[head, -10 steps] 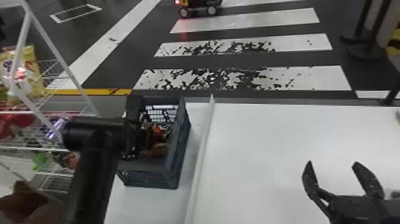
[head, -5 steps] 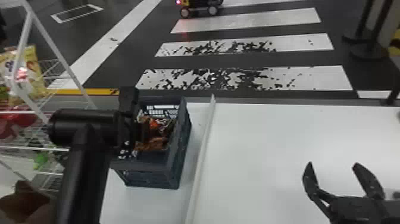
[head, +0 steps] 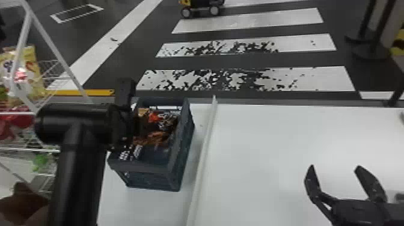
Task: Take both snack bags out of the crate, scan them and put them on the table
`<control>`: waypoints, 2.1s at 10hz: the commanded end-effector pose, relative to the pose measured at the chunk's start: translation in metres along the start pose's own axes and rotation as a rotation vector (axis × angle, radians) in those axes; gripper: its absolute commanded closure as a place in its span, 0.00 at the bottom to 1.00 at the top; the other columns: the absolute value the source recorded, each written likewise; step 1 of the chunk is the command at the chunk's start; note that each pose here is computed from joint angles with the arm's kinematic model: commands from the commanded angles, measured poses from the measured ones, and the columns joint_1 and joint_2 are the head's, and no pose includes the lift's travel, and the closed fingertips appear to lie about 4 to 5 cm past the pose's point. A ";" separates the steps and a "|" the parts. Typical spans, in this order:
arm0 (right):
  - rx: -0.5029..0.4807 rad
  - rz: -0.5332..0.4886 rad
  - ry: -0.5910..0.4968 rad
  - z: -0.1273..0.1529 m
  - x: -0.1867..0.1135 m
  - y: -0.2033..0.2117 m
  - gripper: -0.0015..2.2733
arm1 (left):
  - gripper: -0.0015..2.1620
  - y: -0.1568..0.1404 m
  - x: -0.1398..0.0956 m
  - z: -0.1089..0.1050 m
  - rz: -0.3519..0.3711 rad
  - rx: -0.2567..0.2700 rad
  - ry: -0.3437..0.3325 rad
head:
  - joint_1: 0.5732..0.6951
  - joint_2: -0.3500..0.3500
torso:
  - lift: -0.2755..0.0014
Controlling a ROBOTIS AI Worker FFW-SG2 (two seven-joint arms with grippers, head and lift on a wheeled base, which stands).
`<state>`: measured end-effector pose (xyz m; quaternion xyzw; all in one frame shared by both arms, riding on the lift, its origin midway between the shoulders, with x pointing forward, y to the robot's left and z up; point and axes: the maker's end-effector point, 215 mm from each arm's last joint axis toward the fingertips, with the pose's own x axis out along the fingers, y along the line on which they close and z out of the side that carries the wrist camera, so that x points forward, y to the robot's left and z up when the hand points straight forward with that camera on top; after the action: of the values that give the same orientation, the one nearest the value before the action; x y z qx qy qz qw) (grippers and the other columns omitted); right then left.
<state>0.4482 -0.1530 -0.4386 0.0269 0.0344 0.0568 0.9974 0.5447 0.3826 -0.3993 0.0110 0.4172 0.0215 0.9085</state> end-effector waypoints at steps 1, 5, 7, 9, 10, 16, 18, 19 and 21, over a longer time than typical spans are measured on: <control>0.001 0.000 0.002 -0.001 0.000 0.001 0.02 | 0.99 0.001 -0.012 0.007 0.009 0.000 -0.015 | 1.00 0.86 | 0.66; -0.003 0.000 0.026 -0.008 0.000 0.001 0.02 | 0.99 0.028 -0.042 0.027 0.035 -0.032 -0.064 | 1.00 0.87 | 0.66; -0.009 0.002 0.035 -0.011 0.000 0.001 0.02 | 0.99 0.039 -0.054 0.036 0.040 -0.046 -0.085 | 1.00 0.90 | 0.66; -0.019 0.005 0.038 -0.012 0.000 0.002 0.02 | 0.99 0.020 -0.064 0.038 0.011 -0.047 -0.100 | 1.00 0.92 | 0.66; -0.023 0.006 0.043 -0.013 -0.001 0.002 0.02 | 0.99 0.003 -0.066 0.041 -0.013 -0.049 -0.111 | 1.00 0.91 | 0.66; -0.036 0.006 0.060 -0.017 -0.005 0.002 0.02 | 0.99 -0.143 -0.063 0.047 -0.191 -0.022 -0.123 | 1.00 0.73 | 0.66; -0.037 0.001 0.070 -0.020 -0.007 -0.001 0.02 | 0.99 -0.186 -0.066 0.047 -0.243 -0.003 -0.119 | 1.00 0.63 | 0.66; -0.037 -0.010 0.066 -0.016 -0.005 -0.007 0.02 | 0.99 -0.202 -0.067 0.042 -0.261 0.007 -0.113 | 1.00 0.59 | 0.66; -0.039 -0.029 0.051 -0.006 0.003 -0.019 0.02 | 0.99 -0.224 -0.062 0.015 -0.304 0.008 -0.070 | 1.00 0.53 | 0.66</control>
<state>0.4498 -0.1676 -0.4497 0.0044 0.0620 0.0476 0.9969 0.5291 0.1650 -0.3419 -0.0435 0.3744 -0.1094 0.9198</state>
